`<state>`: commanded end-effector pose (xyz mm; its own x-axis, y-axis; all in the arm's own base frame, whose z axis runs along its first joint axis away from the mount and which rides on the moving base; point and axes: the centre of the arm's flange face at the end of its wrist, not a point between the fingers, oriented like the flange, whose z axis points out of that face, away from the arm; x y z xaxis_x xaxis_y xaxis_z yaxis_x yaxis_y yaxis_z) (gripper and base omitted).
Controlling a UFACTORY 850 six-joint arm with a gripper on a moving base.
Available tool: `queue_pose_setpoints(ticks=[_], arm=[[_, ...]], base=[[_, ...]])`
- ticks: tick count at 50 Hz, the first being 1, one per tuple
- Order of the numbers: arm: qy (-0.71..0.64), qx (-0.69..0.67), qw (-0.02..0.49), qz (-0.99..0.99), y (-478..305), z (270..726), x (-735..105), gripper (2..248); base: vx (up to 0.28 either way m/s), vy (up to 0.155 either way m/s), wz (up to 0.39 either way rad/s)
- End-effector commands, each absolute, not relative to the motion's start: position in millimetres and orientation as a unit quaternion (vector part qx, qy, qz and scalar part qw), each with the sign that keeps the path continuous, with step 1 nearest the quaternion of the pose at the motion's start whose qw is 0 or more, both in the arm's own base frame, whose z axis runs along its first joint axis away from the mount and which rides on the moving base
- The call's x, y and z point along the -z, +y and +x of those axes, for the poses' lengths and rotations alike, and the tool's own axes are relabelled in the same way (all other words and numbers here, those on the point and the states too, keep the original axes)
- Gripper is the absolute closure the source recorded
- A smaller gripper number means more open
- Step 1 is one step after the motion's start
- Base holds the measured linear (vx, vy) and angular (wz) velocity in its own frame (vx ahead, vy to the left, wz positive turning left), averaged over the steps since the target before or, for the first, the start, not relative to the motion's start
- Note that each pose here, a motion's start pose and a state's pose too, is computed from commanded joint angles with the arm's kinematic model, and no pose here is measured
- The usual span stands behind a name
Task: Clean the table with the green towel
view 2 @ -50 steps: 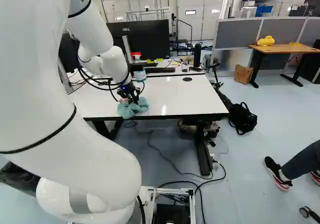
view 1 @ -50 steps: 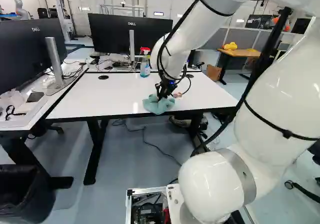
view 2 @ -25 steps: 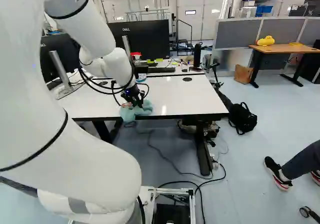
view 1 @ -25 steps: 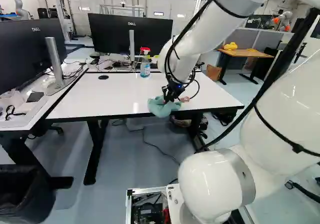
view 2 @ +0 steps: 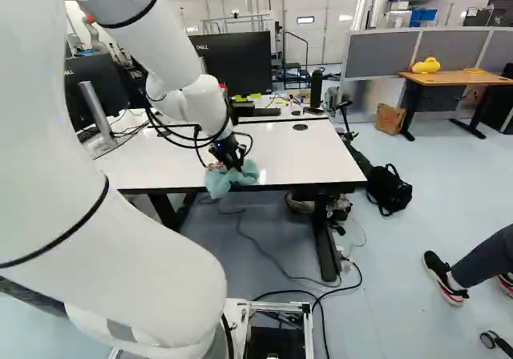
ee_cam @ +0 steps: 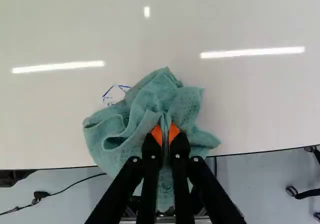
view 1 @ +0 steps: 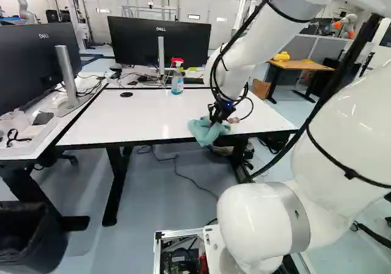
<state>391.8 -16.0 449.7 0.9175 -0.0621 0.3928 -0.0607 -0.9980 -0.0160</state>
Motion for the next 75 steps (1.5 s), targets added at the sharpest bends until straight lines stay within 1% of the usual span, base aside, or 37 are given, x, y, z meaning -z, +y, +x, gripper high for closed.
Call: queue_pose_setpoints(ticks=[23, 48, 61, 75], arm=[[0.042, 0.2, 0.0, -0.979, -28, 436, -451, 215], [0.015, 0.204, 0.005, -0.979, -4, 480, -452, 215], [-0.008, 0.205, 0.01, -0.979, 19, 483, -452, 215], [-0.034, 0.204, 0.015, -0.978, 44, 476, -452, 215]], base=[[0.0, 0.0, 0.0], [0.0, 0.0, 0.0], [0.0, 0.0, 0.0], [0.0, 0.0, 0.0]])
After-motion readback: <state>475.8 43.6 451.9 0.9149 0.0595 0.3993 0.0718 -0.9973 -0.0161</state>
